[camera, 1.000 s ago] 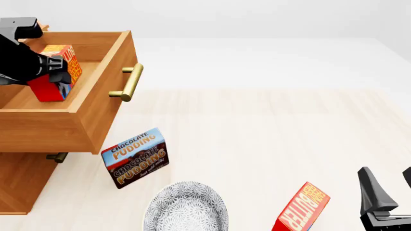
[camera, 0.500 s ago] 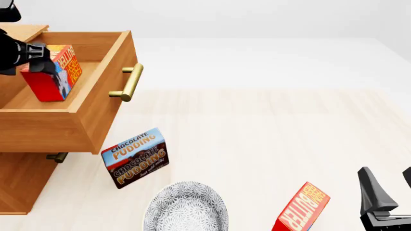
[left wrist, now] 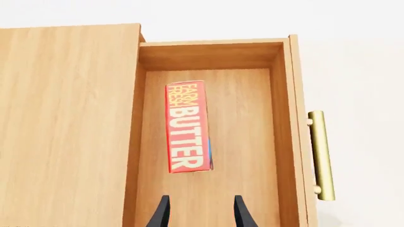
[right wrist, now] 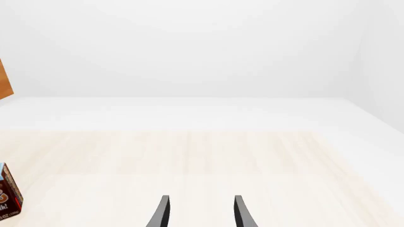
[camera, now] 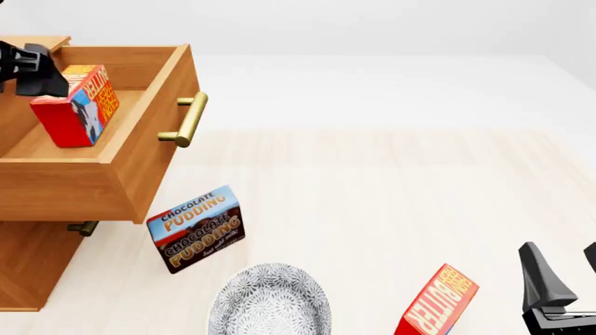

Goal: Put the butter at the front in the top drawer of the cabinet and close it.

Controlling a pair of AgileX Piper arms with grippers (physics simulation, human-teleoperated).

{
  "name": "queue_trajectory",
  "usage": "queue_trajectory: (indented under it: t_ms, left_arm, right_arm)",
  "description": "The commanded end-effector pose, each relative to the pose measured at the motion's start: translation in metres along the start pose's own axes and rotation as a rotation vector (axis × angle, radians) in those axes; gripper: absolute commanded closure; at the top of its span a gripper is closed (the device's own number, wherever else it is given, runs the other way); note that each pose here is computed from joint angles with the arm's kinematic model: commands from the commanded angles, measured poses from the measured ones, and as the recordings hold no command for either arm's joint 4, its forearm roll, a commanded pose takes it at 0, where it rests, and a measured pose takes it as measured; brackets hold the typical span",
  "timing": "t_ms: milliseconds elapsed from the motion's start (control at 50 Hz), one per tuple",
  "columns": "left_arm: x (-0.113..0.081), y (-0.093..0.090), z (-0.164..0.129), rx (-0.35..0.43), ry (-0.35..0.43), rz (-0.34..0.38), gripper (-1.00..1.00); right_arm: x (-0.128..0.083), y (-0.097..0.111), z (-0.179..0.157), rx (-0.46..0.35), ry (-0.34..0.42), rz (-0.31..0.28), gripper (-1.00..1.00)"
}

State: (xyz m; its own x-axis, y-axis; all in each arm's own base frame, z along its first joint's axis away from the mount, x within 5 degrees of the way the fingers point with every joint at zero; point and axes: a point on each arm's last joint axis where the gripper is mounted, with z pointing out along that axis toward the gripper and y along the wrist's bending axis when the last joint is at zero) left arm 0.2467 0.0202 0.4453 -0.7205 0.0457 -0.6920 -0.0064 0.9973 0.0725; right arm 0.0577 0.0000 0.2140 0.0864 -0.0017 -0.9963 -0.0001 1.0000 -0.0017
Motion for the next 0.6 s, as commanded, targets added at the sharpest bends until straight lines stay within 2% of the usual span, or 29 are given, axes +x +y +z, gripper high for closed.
queue_trajectory:
  t_ms: [20,180,260,380,520,600]
  left_arm:
    - [0.003,-0.012,-0.023,0.033,-0.028,0.073,-1.0]
    - [0.001,-0.02,-0.047,0.056,-0.083,0.149,-1.0]
    - [0.001,-0.024,-0.054,0.067,-0.103,0.164,-1.0]
    - [-0.002,-0.037,-0.062,0.115,-0.138,0.223,-1.0]
    - [-0.015,-0.056,-0.074,0.179,-0.2,0.296,-1.0]
    - [-0.02,-0.066,-0.067,0.206,-0.201,0.315,-1.0]
  right_arm:
    - [0.0,0.0,0.0,0.0,0.0,0.0,-1.0]
    - [0.0,0.0,0.0,0.0,0.0,0.0,-1.0]
    - [0.0,0.0,0.001,0.0,0.0,0.0,-1.0]
    - [0.0,0.0,0.001,0.0,0.0,0.0,-1.0]
    - [0.0,0.0,0.001,0.0,0.0,0.0,-1.0]
    - [0.0,0.0,0.001,0.0,0.0,0.0,-1.0]
